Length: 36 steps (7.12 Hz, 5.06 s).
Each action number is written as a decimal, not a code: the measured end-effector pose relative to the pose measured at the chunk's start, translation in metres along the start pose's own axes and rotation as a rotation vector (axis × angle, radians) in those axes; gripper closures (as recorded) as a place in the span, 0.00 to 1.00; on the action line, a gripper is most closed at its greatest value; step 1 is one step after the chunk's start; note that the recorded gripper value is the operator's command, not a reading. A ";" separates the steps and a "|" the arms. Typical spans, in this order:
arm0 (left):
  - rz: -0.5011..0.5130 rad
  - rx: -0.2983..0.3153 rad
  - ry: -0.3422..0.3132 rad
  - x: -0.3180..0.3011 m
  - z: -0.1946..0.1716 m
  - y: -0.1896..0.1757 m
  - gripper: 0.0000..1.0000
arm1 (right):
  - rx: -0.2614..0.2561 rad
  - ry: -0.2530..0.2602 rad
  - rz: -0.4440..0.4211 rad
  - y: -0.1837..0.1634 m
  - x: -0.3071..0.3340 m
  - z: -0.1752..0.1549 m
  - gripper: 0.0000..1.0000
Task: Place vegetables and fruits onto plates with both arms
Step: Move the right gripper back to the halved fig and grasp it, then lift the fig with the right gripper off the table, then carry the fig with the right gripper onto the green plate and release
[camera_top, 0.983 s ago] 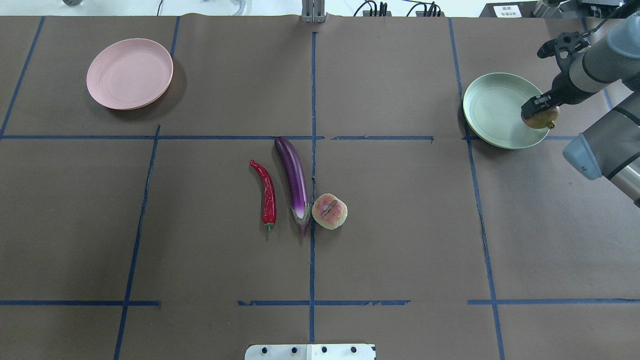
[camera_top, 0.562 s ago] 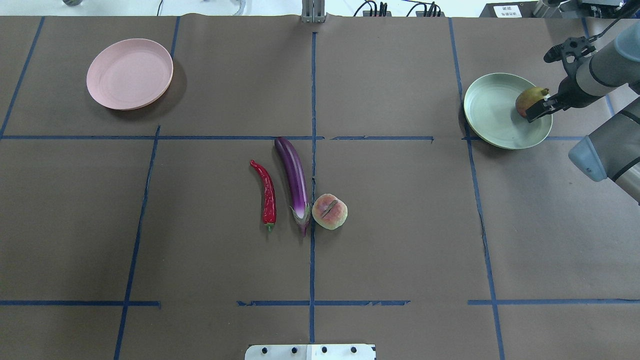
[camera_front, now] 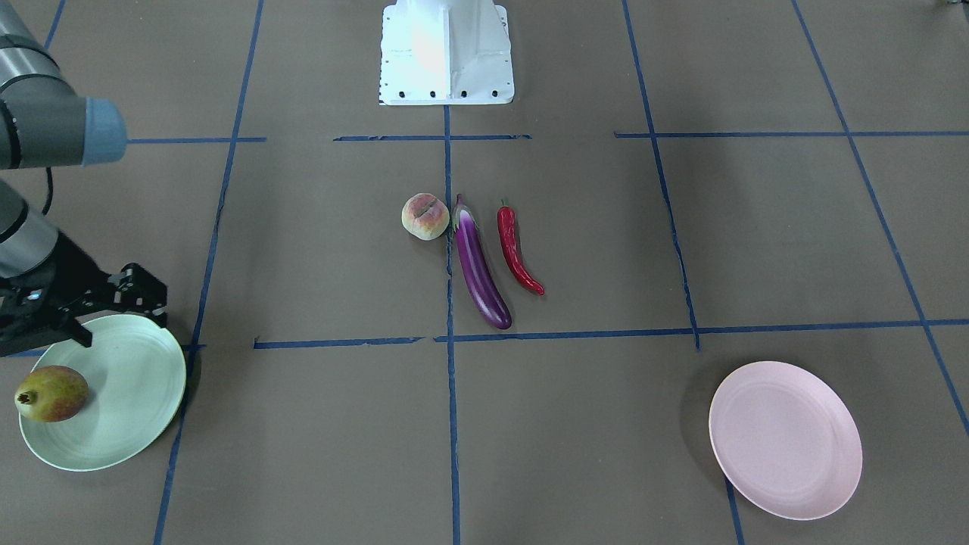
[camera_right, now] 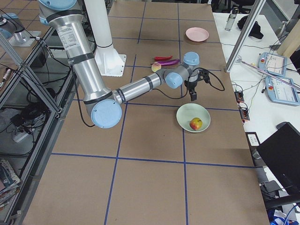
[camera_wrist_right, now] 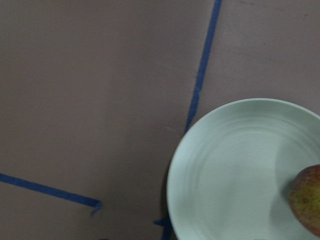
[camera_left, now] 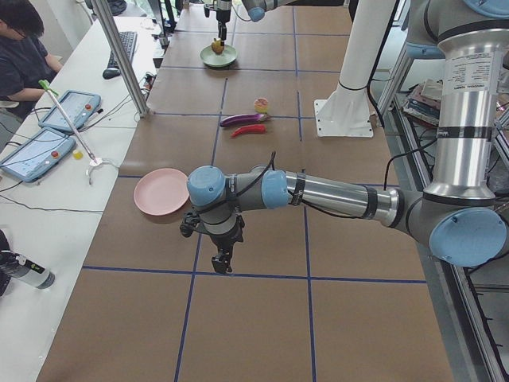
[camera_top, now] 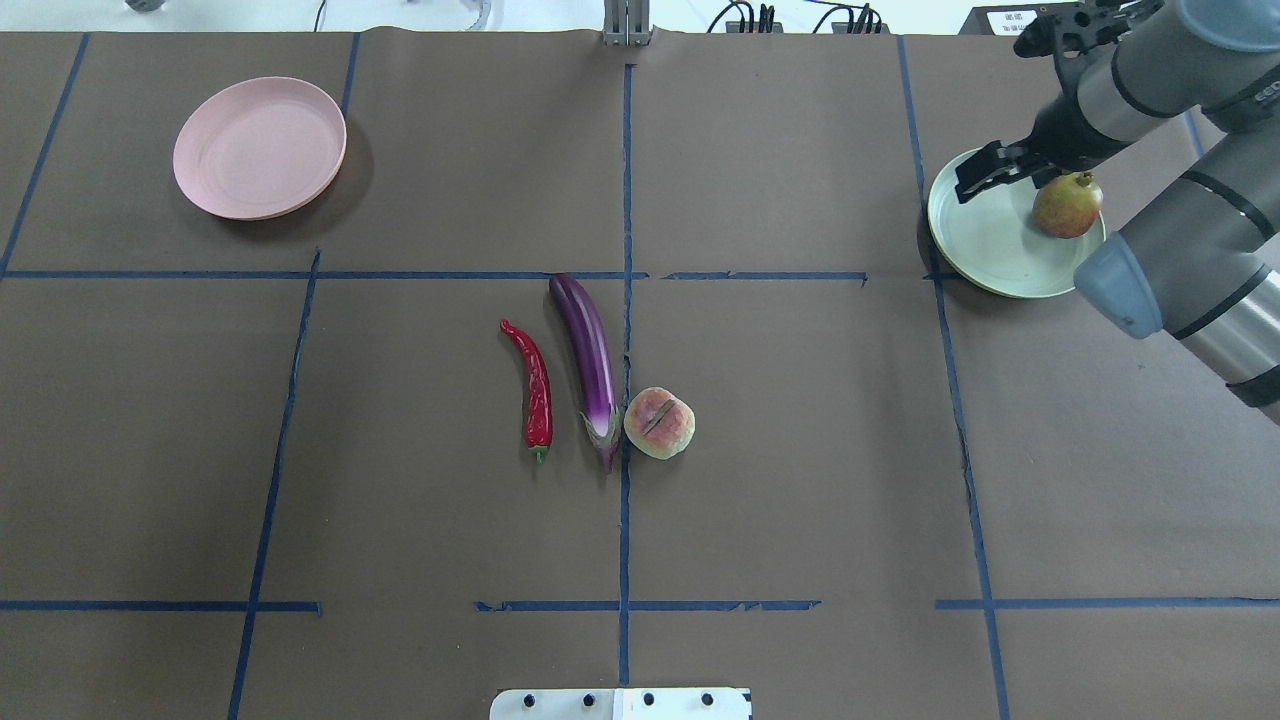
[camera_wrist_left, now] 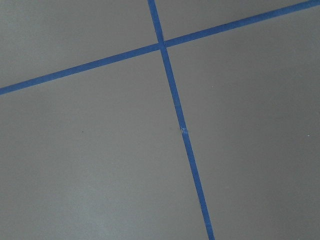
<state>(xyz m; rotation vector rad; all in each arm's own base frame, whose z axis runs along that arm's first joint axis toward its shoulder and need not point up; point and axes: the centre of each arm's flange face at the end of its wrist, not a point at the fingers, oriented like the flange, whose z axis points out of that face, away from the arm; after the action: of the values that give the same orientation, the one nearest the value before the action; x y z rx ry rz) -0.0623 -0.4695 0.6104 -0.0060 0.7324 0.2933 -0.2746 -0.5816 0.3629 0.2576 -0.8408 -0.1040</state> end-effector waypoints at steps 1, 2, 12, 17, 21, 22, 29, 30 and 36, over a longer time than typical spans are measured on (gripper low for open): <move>0.001 0.000 -0.001 0.000 0.000 0.000 0.00 | 0.003 -0.006 0.060 0.018 -0.071 -0.006 0.00; 0.001 0.000 -0.001 0.000 0.000 0.000 0.00 | 0.012 0.014 0.125 0.044 -0.144 -0.005 0.00; 0.002 0.001 -0.002 0.001 -0.001 0.000 0.00 | 0.112 0.265 0.463 0.157 -0.400 0.103 0.00; 0.001 -0.001 -0.001 0.000 0.001 0.000 0.00 | 0.091 0.325 0.431 0.172 -0.402 0.121 0.00; -0.001 -0.008 0.001 -0.002 0.004 0.000 0.00 | 0.086 0.317 0.402 0.171 -0.402 0.118 0.96; -0.002 -0.009 0.002 -0.002 0.005 0.000 0.00 | 0.093 0.288 0.337 0.159 -0.386 0.096 0.96; 0.000 -0.021 0.005 -0.001 0.010 -0.001 0.00 | -0.002 0.206 -0.042 0.051 -0.055 0.047 0.93; 0.000 -0.022 0.005 -0.001 0.011 -0.001 0.00 | -0.030 0.216 -0.068 0.045 -0.012 0.059 0.93; 0.006 -0.015 0.002 0.002 0.008 -0.002 0.00 | -0.036 0.181 -0.105 0.026 0.094 0.080 0.00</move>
<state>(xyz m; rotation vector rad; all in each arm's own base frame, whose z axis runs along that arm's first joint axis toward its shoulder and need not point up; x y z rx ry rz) -0.0550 -0.4703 0.6143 -0.0187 0.7323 0.3046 -0.2721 -0.5890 0.4883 0.2734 -0.6446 -0.1907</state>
